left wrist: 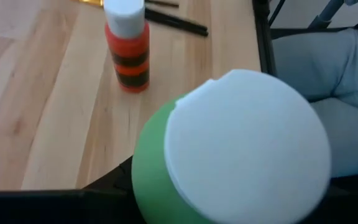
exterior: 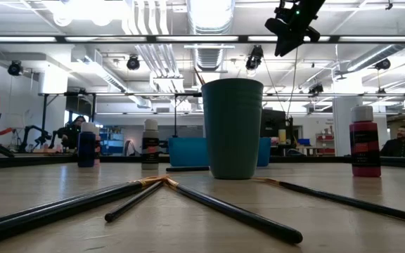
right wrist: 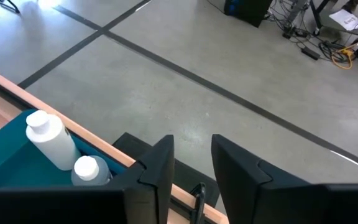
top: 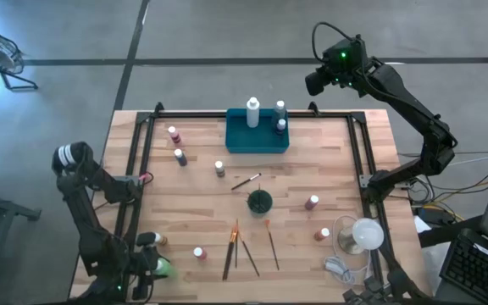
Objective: Pick & Place Paint Supplies
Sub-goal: Put the green paint bottle into the blue bin
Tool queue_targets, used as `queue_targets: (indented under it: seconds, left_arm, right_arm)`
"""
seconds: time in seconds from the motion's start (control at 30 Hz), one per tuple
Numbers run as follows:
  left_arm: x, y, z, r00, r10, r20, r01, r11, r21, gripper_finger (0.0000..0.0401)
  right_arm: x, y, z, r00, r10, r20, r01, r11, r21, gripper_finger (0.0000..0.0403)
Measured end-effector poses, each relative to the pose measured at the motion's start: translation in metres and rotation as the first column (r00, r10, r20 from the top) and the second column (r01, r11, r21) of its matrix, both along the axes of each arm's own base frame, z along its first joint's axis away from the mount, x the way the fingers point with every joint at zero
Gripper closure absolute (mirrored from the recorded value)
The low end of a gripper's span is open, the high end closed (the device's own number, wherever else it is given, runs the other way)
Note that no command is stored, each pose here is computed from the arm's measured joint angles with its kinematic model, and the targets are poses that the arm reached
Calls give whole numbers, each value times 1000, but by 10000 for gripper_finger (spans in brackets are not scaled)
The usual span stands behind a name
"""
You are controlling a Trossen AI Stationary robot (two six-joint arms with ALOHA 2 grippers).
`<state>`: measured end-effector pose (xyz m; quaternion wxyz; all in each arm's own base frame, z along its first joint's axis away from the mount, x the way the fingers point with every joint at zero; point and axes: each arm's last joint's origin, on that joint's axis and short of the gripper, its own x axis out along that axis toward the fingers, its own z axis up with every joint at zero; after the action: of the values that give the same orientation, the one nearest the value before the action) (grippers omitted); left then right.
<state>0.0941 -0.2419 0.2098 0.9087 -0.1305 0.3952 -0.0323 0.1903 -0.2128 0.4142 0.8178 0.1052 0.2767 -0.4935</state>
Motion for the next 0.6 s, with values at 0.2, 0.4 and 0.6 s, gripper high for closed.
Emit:
queue_targets:
  seconds: [0.2,0.4,0.6]
  left_arm:
    - [4,10,37,1000,28,-1,-28,999,20,206]
    - [8,37,92,996,88,-15,-85,985,153,206]
    - [30,80,129,970,242,31,-241,928,285,207]
  right_arm:
    - [0,0,0,1000,0,0,0,1000,1,316]
    - [0,0,0,1000,3,-3,-3,1000,0,316]
    - [2,1,0,998,60,28,-61,998,27,296]
